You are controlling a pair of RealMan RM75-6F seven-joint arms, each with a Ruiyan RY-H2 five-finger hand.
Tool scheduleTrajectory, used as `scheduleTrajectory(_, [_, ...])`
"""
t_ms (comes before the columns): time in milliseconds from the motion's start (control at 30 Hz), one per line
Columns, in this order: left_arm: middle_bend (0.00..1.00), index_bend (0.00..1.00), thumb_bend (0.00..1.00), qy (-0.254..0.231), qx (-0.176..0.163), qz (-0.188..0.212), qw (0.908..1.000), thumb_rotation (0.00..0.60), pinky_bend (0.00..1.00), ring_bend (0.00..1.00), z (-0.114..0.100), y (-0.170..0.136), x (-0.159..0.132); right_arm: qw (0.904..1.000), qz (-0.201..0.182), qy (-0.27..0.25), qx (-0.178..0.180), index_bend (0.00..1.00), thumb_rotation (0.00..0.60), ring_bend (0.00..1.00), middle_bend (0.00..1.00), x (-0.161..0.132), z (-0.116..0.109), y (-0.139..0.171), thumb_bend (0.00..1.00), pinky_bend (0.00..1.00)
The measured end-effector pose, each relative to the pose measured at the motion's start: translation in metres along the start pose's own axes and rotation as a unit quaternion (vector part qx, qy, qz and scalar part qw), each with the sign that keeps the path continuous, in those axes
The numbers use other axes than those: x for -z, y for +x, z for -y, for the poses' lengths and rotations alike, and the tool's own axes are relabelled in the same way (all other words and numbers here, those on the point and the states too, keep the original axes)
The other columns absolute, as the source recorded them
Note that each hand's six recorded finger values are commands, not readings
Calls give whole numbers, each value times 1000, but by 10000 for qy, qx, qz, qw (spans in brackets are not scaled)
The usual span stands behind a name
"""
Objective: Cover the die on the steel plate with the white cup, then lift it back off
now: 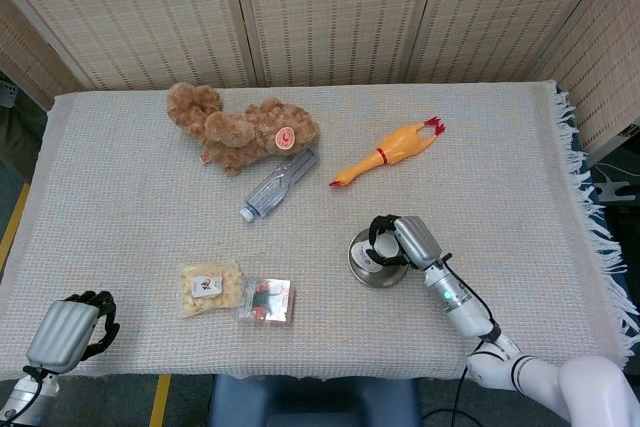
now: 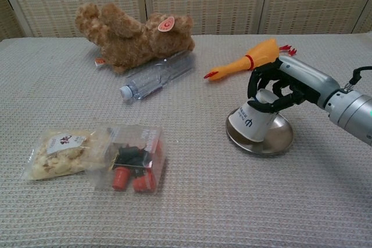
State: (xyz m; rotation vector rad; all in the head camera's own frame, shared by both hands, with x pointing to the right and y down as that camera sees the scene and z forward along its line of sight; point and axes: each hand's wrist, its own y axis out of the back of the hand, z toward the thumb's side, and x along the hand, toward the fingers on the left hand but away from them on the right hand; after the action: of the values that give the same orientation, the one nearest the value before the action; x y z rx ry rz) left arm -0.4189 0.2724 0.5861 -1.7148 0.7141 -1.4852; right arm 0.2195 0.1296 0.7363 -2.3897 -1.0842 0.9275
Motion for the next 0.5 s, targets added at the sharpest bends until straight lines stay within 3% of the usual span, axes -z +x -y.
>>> scheduleTrajectory(100, [450,278,366,1,14,-3,10000,600,573,437,0,0,0,9987,86,-473,-193,646,600,542,556,-3,3,0,275,768])
scheduleTrajectory(167, [450,278,366,2,18,-2,10000,600,573,437,0,0,0,9985,95,-495,-205,646,600,542,556,-4,4,0,276,768])
scheduleTrajectory(333, [450,278,367,2,27,-1,10000,600,573,437,1,0,0,9997,144,217,-10,646,600,542,556,2,-3,-2,278,768])
scheduleTrajectory(500, [450,278,367,0,19,-1,10000,600,573,437,0,0,0,9946,286,979,202,646,600,542,556,10,-9,-5,278,768])
